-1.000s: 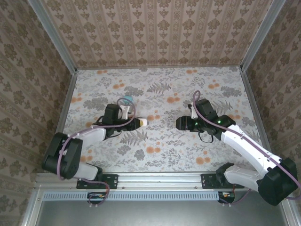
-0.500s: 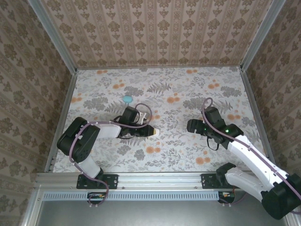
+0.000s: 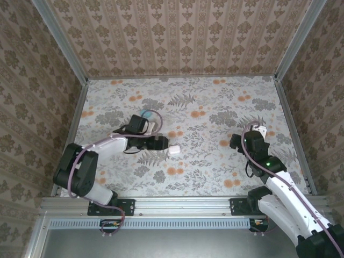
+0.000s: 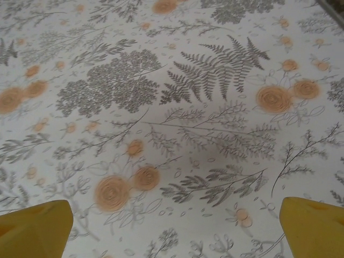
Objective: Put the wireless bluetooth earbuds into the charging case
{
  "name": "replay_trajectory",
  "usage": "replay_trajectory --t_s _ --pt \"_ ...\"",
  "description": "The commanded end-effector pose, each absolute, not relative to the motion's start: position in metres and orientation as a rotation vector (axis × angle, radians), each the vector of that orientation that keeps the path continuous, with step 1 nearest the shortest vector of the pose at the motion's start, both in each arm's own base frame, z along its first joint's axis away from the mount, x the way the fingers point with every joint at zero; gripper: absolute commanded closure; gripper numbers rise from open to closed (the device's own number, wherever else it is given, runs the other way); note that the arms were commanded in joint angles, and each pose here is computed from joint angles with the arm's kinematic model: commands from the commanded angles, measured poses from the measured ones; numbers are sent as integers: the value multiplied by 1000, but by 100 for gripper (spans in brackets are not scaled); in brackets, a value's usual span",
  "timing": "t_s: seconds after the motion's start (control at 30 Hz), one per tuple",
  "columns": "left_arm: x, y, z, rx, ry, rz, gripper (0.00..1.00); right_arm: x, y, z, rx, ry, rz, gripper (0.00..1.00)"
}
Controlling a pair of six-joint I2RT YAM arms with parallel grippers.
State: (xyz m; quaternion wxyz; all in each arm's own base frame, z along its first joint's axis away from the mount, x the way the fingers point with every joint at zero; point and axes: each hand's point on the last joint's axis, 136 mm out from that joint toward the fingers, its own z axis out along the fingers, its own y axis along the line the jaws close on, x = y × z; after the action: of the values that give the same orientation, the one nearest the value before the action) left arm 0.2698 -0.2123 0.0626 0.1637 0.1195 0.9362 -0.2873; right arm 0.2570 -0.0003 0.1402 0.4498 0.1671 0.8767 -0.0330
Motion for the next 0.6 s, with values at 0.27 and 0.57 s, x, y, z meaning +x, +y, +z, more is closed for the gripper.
replay_trajectory --t_s 0.27,0.57 --pt "317 -97 113 264 2469 -316 0 302 -18 157 177 1928 -321 0" --pt "349 -17 126 35 2231 -2 0 335 -20 126 193 1942 -248 0"
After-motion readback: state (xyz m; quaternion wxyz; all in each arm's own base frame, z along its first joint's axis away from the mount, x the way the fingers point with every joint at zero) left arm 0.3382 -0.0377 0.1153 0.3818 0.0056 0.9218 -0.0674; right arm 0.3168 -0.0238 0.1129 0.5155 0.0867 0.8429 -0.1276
